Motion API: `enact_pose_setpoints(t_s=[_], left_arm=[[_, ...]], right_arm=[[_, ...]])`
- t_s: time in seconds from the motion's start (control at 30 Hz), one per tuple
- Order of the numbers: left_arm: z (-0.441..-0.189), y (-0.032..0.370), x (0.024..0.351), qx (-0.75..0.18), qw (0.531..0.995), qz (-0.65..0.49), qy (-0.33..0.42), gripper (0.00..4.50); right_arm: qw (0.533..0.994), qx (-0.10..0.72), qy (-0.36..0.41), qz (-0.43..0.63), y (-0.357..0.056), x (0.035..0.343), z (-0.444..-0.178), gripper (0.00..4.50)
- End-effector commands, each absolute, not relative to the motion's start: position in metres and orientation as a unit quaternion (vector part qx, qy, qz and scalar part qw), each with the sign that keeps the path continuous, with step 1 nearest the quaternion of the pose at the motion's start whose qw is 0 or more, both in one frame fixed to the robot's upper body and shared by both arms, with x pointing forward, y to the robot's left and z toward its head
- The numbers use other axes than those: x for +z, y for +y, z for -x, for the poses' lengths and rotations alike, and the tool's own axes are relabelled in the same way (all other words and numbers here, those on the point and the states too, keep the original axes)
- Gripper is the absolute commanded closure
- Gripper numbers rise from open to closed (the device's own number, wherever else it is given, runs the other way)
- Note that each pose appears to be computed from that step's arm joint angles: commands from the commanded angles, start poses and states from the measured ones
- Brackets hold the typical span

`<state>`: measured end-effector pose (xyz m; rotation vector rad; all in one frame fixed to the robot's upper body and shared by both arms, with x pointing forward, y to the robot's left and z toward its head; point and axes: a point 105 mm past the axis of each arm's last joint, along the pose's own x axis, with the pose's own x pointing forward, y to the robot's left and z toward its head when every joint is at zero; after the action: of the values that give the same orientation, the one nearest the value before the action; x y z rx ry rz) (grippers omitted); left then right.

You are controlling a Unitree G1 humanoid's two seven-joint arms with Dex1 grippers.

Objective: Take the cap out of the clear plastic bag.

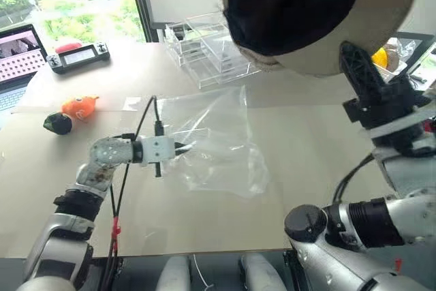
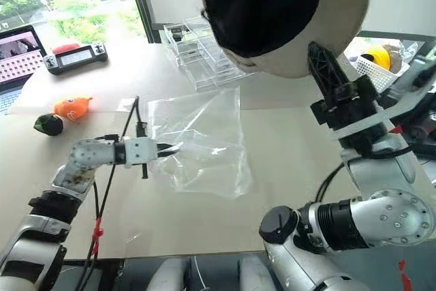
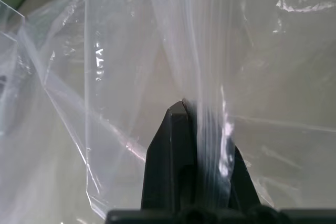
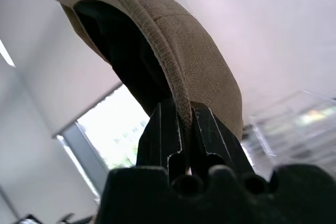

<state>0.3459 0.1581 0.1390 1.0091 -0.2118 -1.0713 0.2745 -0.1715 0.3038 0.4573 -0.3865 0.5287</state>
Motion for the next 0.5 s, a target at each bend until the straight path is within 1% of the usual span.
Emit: enact_pose_setpoints(t_s=[0.03,0.07,0.13,0.17,0.2,0.23,0.3,0.33,0.37,0.5], left_arm=[[-0.345,0.175,0.16,-0.425,0.725,-0.511,-0.18,4.5],[-0.343,0.176,0.16,-0.417,0.718,-0.522,-0.196,4.5],[-0.34,0.177,0.159,-0.407,0.707,-0.536,-0.219,4.5],[-0.338,0.177,0.158,-0.403,0.701,-0.542,-0.229,4.5],[-0.334,0.177,0.154,-0.402,0.693,-0.548,-0.239,4.5],[-0.331,0.177,0.15,-0.402,0.686,-0.554,-0.247,4.5],[-0.323,0.177,0.14,-0.411,0.675,-0.558,-0.252,4.5],[-0.321,0.178,0.134,-0.416,0.671,-0.562,-0.247,4.5],[-0.319,0.179,0.129,-0.42,0.669,-0.563,-0.244,4.5],[-0.315,0.179,0.116,-0.429,0.663,-0.564,-0.239,4.5]], right_arm=[[0.945,0.261,-0.191,0.056,-0.127,0.305,-0.271,4.4],[0.936,0.266,-0.178,0.146,-0.115,0.291,-0.274,4.4],[0.907,0.271,-0.169,0.274,-0.102,0.266,-0.278,4.4],[0.891,0.262,-0.17,0.331,-0.102,0.253,-0.282,4.4],[0.874,0.237,-0.169,0.391,-0.107,0.237,-0.289,4.4],[0.847,0.226,-0.17,0.449,-0.109,0.223,-0.293,4.4],[0.799,0.227,-0.17,0.529,-0.111,0.193,-0.295,4.4],[0.785,0.237,-0.166,0.548,-0.111,0.178,-0.295,4.4],[0.78,0.247,-0.163,0.552,-0.111,0.167,-0.294,4.4],[0.775,0.288,-0.146,0.543,-0.106,0.134,-0.289,4.4]])
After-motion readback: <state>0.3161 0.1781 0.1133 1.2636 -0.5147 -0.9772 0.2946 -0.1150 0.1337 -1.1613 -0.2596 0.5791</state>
